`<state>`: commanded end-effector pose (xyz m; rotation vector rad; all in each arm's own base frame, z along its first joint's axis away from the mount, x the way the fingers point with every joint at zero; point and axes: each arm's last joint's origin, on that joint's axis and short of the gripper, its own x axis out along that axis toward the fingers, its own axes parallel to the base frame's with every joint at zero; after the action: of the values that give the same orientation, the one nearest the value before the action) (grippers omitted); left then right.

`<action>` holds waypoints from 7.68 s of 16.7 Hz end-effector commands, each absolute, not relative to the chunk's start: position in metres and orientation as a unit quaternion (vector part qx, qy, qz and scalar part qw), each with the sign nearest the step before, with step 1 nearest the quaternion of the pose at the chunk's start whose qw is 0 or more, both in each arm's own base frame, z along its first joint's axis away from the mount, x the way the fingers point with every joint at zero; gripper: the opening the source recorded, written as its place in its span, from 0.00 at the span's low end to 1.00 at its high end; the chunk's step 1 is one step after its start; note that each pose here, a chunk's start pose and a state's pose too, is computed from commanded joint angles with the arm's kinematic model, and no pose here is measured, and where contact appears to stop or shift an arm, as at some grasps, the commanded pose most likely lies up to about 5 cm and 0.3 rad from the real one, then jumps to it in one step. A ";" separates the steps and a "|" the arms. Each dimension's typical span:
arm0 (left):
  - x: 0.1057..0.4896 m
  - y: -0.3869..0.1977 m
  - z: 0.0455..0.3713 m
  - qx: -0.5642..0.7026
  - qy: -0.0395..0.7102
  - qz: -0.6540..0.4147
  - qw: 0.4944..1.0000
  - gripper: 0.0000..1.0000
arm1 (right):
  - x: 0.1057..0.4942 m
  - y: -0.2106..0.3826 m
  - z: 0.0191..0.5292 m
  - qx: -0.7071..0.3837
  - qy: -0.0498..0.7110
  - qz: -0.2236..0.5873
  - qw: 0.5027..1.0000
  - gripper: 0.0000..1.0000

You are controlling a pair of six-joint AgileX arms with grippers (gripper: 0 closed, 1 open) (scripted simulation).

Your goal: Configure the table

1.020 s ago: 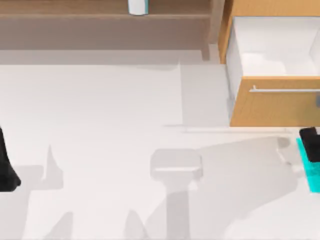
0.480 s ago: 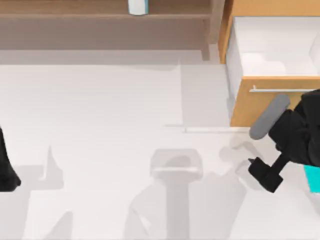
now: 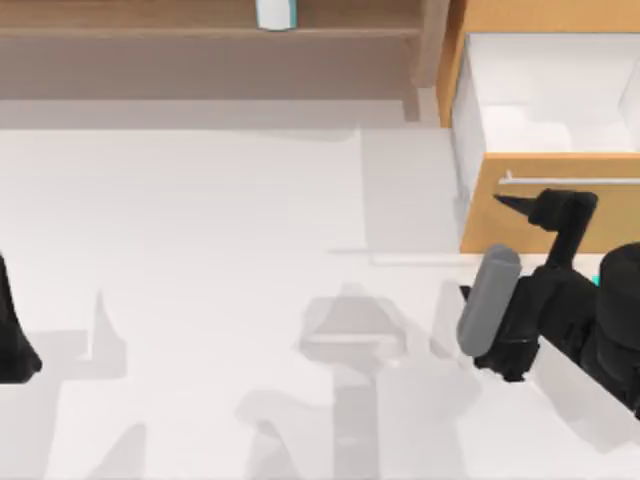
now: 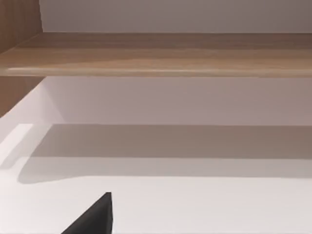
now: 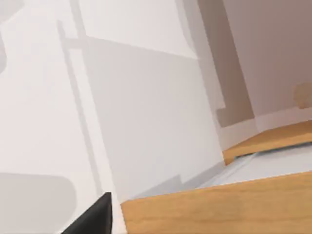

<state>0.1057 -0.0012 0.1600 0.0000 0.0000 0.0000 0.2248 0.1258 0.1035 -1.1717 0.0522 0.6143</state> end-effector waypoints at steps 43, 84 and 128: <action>0.106 -0.001 0.160 0.000 0.000 0.000 1.000 1.00 | 0.253 0.071 0.089 -0.707 0.004 -0.004 0.707 0.00; 0.106 -0.001 0.160 0.000 0.000 0.000 1.000 1.00 | 0.424 0.075 0.089 -0.705 0.001 0.003 0.709 0.00; 0.106 -0.001 0.160 0.000 0.000 0.000 1.000 1.00 | 0.391 0.076 0.075 -0.705 0.020 0.025 0.708 1.00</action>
<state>0.1057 -0.0012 0.1600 0.0000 0.0000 0.0000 0.3907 0.0760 0.0750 -1.5657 0.0449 0.0554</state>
